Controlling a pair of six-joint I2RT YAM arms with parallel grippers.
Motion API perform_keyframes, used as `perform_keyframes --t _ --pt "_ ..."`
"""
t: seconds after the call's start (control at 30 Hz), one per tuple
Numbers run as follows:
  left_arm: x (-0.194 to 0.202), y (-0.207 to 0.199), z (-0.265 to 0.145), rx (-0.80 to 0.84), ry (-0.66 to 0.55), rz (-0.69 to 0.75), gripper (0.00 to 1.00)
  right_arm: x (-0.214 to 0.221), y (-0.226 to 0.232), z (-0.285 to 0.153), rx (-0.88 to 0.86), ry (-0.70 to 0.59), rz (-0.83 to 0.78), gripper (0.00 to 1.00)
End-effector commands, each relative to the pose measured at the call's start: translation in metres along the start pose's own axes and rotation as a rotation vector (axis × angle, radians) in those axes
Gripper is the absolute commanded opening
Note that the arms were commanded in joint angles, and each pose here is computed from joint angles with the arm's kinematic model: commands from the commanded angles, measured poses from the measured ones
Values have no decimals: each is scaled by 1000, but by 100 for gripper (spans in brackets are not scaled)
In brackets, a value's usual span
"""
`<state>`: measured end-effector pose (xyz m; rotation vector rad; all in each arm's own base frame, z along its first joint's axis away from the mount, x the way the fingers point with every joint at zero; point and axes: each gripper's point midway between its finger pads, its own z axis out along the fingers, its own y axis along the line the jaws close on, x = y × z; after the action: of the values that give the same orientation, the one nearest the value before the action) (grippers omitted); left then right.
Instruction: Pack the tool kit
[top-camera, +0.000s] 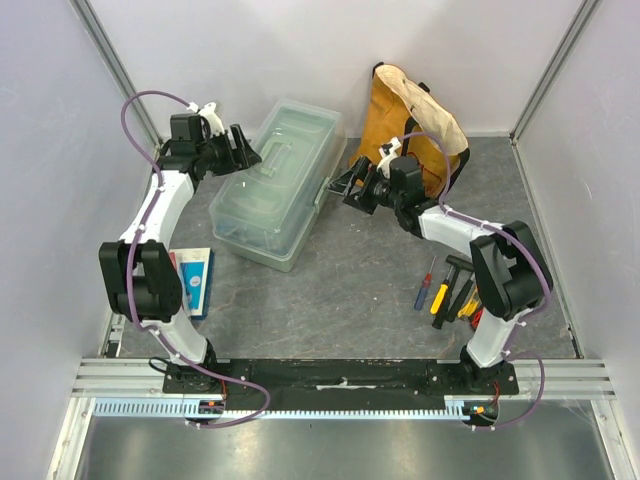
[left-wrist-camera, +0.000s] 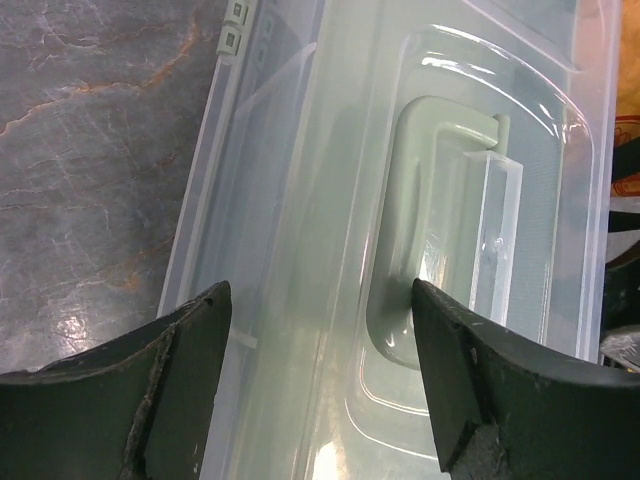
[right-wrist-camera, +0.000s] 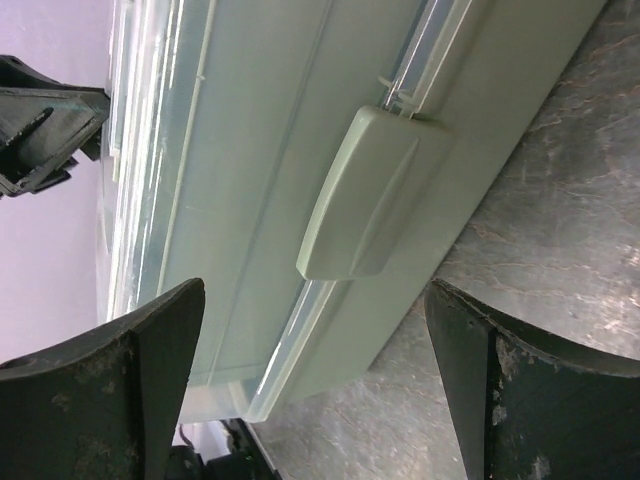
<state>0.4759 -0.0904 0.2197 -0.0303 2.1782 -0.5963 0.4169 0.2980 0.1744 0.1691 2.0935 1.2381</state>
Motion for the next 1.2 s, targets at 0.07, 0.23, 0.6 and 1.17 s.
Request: perform_keyframes --t 0.07,0.23,0.6,1.17 --pt "30 -11 -6 58 73 -81 77 -3 19 16 -182 -38 115 98" --pt "44 -15 -8 91 108 -81 77 -1 24 23 -321 -61 177 98" --pt "56 -19 -5 139 160 -89 75 8 6 41 -387 -65 242 98" --pt "74 -30 2 229 229 -174 74 22 1 51 -481 -37 226 98"
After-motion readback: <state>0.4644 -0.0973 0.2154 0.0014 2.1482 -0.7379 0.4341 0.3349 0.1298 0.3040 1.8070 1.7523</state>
